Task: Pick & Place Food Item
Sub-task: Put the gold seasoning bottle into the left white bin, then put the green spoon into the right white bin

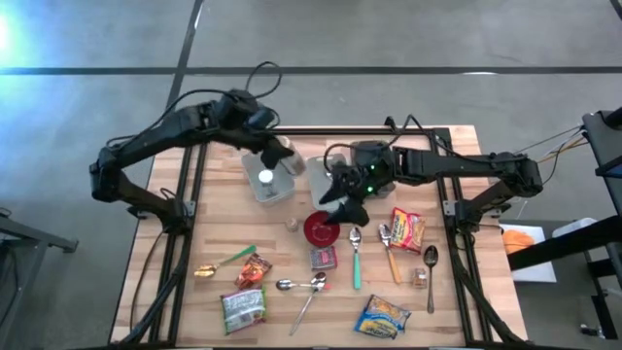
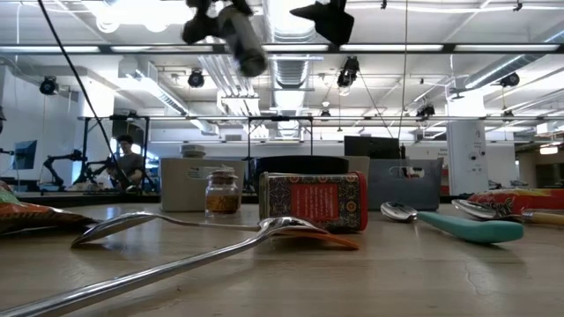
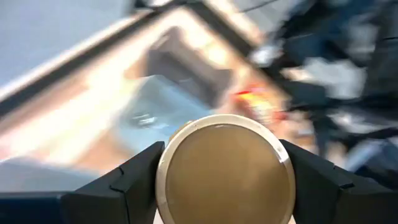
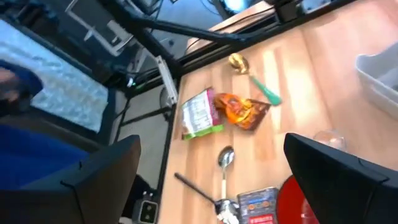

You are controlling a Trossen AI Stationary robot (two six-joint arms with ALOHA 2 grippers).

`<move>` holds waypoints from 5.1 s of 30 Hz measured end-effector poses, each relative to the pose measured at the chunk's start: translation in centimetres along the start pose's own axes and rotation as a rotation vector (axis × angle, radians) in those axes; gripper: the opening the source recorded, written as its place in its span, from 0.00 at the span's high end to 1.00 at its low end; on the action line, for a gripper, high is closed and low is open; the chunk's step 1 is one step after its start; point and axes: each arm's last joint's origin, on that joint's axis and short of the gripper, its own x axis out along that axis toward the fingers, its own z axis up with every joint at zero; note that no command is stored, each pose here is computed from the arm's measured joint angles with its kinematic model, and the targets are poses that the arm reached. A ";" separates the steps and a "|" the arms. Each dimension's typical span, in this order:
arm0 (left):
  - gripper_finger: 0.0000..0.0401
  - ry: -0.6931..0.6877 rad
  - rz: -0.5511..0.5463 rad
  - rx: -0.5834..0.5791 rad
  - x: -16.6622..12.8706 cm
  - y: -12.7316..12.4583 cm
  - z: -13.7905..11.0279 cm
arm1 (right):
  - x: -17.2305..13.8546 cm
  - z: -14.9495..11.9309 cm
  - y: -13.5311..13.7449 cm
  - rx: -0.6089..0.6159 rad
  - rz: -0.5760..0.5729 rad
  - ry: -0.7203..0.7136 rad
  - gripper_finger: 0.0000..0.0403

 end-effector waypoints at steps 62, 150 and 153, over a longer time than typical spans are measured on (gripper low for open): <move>0.33 0.226 0.394 -0.056 8.3 11.3 -9.2 | 0.3 -0.3 0.5 0.032 0.000 0.007 0.03; 0.27 0.505 0.185 0.337 -1.3 -4.4 -20.4 | 0.3 -0.2 0.4 0.014 -0.052 -0.029 0.03; 0.27 0.552 0.203 0.347 -0.9 -5.3 -22.2 | 0.3 -0.1 0.4 0.029 -0.051 -0.032 0.03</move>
